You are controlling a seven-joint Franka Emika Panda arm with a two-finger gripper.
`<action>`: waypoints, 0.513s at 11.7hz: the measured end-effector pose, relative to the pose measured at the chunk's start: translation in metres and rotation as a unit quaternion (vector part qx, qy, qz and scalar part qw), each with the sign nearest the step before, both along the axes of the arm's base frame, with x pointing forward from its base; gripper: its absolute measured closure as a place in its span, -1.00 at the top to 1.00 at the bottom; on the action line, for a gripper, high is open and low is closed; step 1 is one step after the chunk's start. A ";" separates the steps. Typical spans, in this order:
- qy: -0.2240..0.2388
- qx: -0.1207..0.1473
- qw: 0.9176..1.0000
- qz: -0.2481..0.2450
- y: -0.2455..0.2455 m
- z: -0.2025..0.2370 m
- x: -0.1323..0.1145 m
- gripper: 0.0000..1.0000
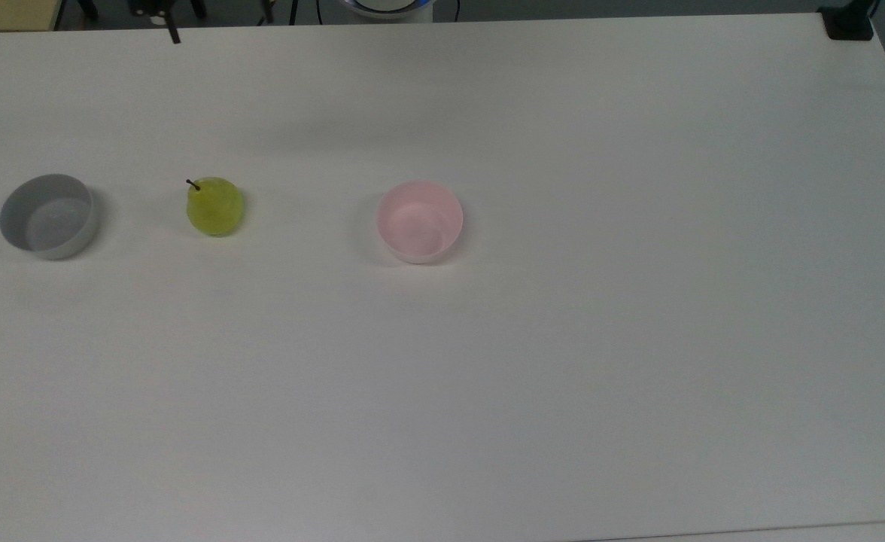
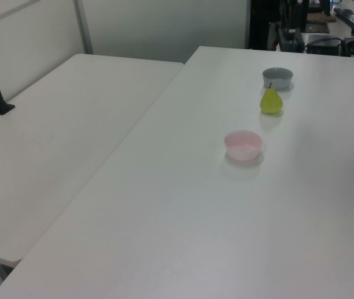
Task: Place the pear in the bowl
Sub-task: 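Lower the open gripper down over the yellow-green pear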
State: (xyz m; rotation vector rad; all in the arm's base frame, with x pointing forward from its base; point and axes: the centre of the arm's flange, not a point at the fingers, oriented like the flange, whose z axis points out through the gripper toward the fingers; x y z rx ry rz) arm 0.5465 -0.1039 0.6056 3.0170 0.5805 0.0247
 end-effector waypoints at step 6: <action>-0.015 0.028 0.998 -0.055 -0.057 -0.082 -0.003 1.00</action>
